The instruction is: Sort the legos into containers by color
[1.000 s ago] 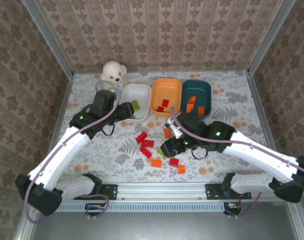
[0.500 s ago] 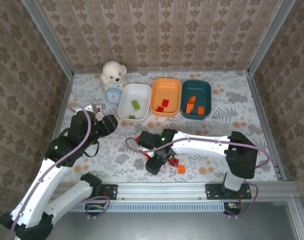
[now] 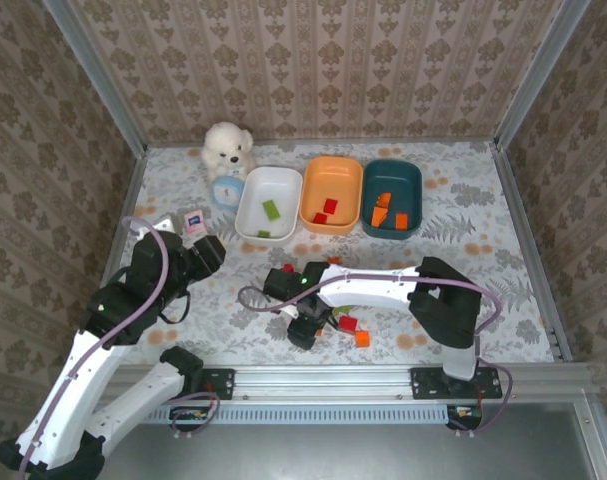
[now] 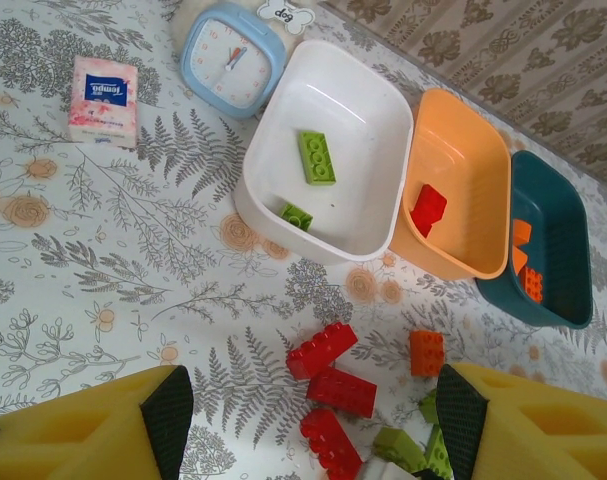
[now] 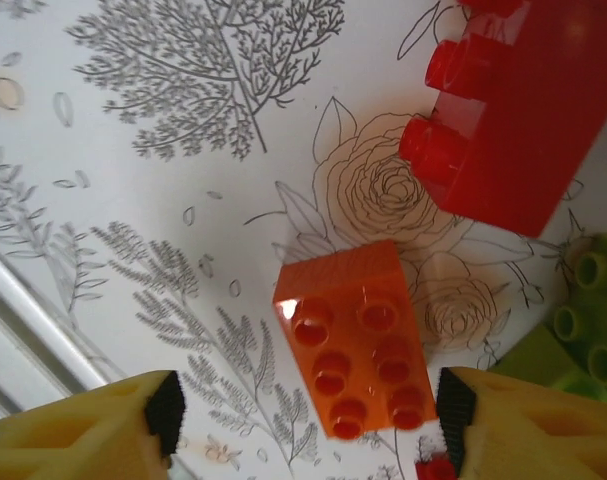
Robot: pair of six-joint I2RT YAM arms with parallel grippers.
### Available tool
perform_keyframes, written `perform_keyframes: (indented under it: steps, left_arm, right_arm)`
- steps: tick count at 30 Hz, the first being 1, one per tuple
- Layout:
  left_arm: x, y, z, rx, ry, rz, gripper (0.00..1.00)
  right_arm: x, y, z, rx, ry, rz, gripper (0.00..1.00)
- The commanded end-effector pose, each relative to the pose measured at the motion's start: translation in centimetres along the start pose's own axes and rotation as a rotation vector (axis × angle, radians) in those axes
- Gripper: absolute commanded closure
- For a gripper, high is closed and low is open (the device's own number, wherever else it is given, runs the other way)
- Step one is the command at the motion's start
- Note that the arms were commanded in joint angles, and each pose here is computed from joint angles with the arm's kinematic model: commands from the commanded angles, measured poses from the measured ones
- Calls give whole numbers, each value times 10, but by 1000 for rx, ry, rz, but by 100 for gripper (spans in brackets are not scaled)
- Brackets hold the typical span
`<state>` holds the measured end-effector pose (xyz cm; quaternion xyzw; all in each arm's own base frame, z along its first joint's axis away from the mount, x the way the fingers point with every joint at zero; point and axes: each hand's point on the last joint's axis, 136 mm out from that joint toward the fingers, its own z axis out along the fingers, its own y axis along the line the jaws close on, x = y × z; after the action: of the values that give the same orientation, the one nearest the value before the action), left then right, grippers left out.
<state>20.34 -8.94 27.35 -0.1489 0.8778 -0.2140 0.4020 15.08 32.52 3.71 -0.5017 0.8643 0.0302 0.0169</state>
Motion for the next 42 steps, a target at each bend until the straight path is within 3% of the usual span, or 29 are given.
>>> perform_keyframes:
  steps: [1,14,20,25,29,36,42]
  left_arm:
    - [-8,-1,-6,-4,-22,-20,32]
    - [-7,-10,2,16,-4,-13,33]
    - [-7,-25,7,69,24,38,32]
    - [5,-54,24,158,105,106,32]
    - [14,-83,40,225,150,166,32]
    - [28,-128,65,285,223,265,32]
    - [38,-145,74,299,258,322,32]
  right_arm:
    - [-1,-10,6,58,33,-26,35]
    - [-2,-16,11,87,30,-24,59]
    - [-16,-35,-54,86,-140,119,62]
    - [-11,-112,-124,109,-313,406,62]
    - [8,-200,-144,192,-355,651,63]
    - [47,-347,-140,316,-322,1077,62]
    - [72,-414,-112,370,-219,1243,61]
